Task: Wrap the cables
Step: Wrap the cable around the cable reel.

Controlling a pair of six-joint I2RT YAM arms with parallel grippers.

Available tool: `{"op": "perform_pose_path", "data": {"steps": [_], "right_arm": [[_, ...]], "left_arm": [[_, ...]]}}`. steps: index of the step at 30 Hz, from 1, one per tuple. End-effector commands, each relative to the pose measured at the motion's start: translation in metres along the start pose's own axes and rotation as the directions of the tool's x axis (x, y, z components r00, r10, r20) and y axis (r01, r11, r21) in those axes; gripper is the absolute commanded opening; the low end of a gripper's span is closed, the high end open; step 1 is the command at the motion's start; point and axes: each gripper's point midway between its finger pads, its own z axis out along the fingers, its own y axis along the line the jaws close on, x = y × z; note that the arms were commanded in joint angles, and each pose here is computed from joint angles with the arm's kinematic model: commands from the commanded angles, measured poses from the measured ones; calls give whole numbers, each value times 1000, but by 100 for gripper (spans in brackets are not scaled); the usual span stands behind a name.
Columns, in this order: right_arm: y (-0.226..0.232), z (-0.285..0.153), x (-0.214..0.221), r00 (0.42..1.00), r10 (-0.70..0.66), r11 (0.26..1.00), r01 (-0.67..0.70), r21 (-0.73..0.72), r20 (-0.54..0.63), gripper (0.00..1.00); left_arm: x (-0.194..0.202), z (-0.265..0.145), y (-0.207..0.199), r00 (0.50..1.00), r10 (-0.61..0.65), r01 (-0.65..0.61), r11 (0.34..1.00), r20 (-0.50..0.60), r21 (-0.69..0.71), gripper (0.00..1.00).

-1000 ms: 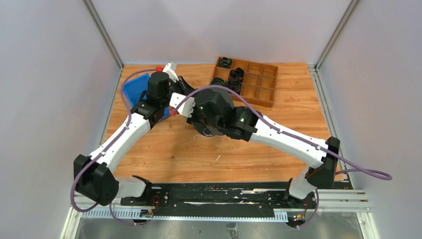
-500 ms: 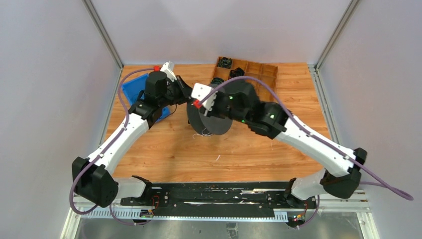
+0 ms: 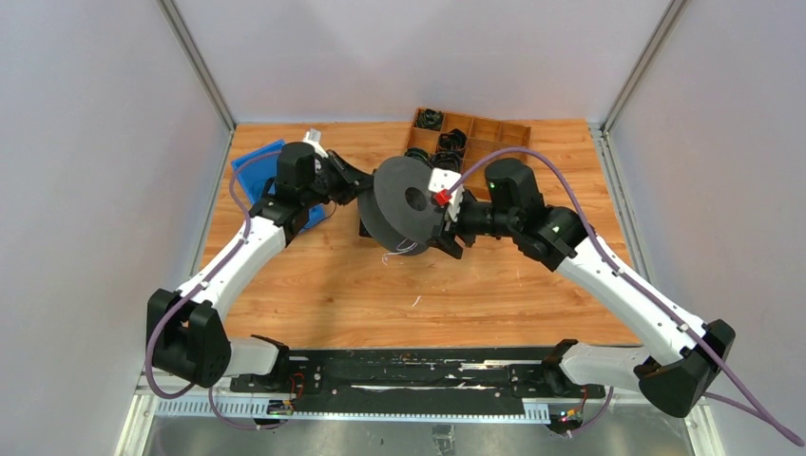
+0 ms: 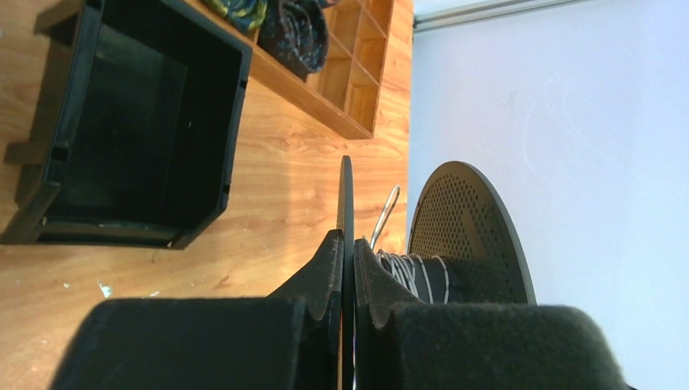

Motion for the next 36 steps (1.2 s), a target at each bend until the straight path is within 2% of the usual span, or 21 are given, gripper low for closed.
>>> {"op": "perform_pose_path", "data": {"steps": [1,5,12,21,27,36], "right_arm": [[22,-10,-16,988,53,992,-36,-119,143,70],[16,-11,-26,985,85,992,-69,-102,153,72],[17,5,-28,972,204,970,-184,-157,119,73],[6,13,-33,969,220,969,-204,-142,109,73],[-11,24,-17,950,311,949,-308,-64,38,74],[-3,31,-6,895,445,886,-445,-134,-32,77]], "left_arm": [[-4,0,-21,997,-80,80,992,-7,95,0],[-5,0,-20,998,-69,68,993,2,101,0],[-5,-1,-20,999,-46,45,994,15,101,0],[1,-3,-32,1000,12,-13,990,11,143,0],[0,-4,-38,998,60,-64,984,26,166,0],[0,-3,-48,996,85,-90,974,33,207,0]]}}
